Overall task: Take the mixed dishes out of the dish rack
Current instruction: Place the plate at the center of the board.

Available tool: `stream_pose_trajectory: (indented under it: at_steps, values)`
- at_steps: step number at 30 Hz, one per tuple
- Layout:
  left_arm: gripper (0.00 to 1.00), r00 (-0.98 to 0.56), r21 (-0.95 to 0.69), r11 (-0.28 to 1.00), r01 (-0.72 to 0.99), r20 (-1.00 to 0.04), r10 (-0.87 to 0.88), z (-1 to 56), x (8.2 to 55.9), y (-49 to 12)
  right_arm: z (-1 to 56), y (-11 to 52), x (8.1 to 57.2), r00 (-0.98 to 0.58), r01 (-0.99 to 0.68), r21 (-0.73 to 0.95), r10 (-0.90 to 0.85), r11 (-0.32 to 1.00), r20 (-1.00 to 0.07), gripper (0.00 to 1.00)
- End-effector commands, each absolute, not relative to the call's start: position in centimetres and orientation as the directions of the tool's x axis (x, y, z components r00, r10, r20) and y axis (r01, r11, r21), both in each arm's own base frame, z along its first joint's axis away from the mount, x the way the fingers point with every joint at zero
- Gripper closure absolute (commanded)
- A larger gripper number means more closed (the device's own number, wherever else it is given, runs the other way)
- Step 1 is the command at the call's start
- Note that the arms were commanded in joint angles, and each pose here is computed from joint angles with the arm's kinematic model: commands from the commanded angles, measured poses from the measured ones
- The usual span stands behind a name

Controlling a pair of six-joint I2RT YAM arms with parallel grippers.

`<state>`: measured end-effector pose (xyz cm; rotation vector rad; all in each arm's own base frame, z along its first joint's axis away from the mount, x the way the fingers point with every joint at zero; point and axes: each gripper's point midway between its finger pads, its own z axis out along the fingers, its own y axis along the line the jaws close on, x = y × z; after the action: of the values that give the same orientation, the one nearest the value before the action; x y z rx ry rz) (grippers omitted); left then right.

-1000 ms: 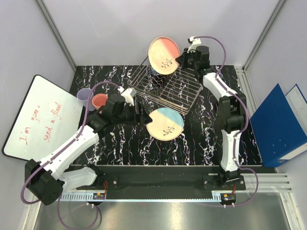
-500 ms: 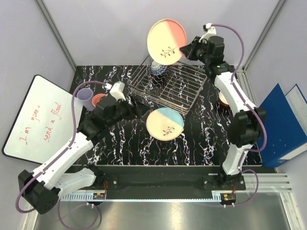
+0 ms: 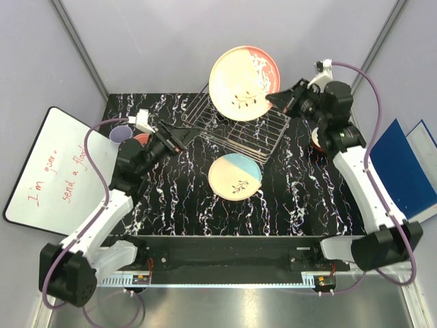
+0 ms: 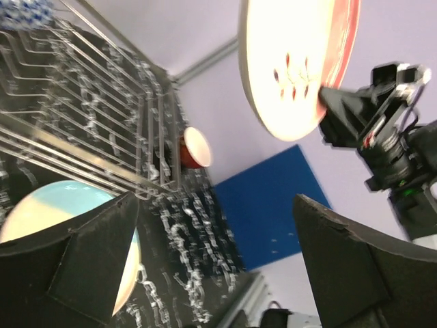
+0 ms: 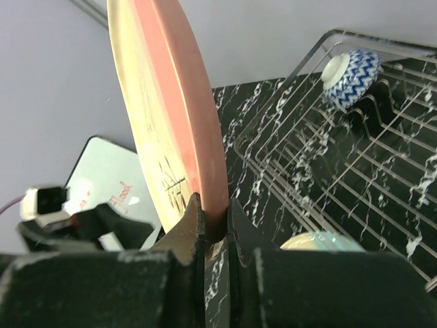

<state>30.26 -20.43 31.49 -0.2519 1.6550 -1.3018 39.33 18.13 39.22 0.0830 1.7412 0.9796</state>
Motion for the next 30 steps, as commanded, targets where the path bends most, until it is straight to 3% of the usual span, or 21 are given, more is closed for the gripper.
stream_pose_trajectory:
  at_steps: [1,4,10,15,30]
  values:
    - [0.01,-0.531,-0.769,0.134,0.625,-0.545,-0.649,36.8,27.3,-22.1,45.4,18.0,33.7,-0.343,-0.525,0.659,0.575,0.538,-0.743,1.0]
    - [0.01,-0.538,-0.75,0.095,0.654,-0.55,-0.639,36.8,26.6,-22.4,44.2,18.1,31.9,-0.383,-0.519,0.685,0.577,0.511,-0.721,1.0]
    - [0.01,-0.483,-0.724,0.181,0.666,-0.603,-0.634,36.5,26.4,-21.8,42.3,17.9,29.9,-0.414,-0.501,0.71,0.583,0.495,-0.698,1.0]
    - [0.01,-0.496,-0.705,0.175,0.687,-0.631,-0.597,36.7,26.1,-22.8,41.4,18.5,29.3,-0.453,-0.513,0.734,0.586,0.445,-0.672,1.0]
    - [0.01,-0.568,-0.726,0.132,0.675,-0.625,-0.536,35.4,30.2,-27.4,40.2,20.5,27.9,-0.539,-0.542,0.746,0.522,0.387,-0.661,1.0]
